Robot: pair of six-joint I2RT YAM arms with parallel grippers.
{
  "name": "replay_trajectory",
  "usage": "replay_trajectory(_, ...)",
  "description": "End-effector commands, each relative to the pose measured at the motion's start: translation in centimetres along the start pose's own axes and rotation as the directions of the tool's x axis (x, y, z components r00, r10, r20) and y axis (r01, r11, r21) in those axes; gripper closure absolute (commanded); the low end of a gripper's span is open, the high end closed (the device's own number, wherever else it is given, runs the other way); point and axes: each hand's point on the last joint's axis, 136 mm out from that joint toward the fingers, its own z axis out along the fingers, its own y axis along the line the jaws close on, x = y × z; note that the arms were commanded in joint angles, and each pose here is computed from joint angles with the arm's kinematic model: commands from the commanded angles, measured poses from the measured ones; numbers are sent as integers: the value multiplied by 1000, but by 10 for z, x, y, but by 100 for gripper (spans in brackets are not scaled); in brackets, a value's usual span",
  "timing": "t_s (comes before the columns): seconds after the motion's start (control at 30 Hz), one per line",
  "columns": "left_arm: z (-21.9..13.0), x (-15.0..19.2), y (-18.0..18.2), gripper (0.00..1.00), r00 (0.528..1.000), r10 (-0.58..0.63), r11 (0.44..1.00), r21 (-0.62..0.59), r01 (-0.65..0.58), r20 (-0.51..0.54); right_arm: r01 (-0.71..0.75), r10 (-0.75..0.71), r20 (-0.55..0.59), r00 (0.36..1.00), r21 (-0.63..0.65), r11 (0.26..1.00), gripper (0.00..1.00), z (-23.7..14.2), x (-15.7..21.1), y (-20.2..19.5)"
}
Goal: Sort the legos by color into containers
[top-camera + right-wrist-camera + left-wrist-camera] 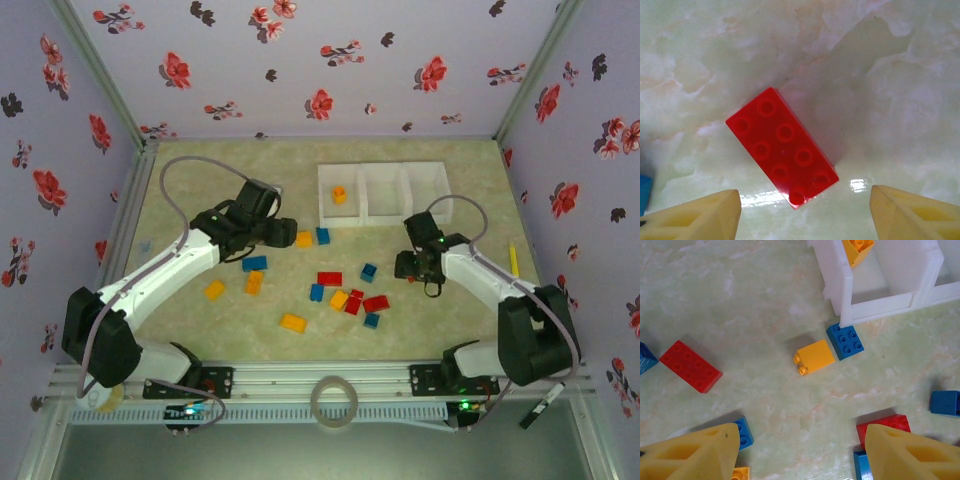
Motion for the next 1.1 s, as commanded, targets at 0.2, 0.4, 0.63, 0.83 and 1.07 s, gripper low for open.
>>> replay_trajectory(0.2,-6,-5,-2,31,1000,-2,1000,0,2,14,30,-30,11,999,-23,999,34,5,-19,14)
replay_trajectory(0.4,-7,-3,-1,31,1000,-2,1000,-1,2,11,24,-25,-11,1000,-2,1000,35,11,-18,13)
replay_trajectory(0.63,-10,-2,0,31,1000,0,1000,0,0,18,23,-21,-59,998,21,1000,38,20,-13,11)
replay_trajectory(0.83,-9,2,1,31,1000,0,1000,-4,0,8,21,-19,-87,996,22,1000,44,27,-12,13)
replay_trajectory(1.07,-8,5,3,31,1000,1,1000,-8,-1,4,24,-22,-104,994,16,1000,55,29,-12,16)
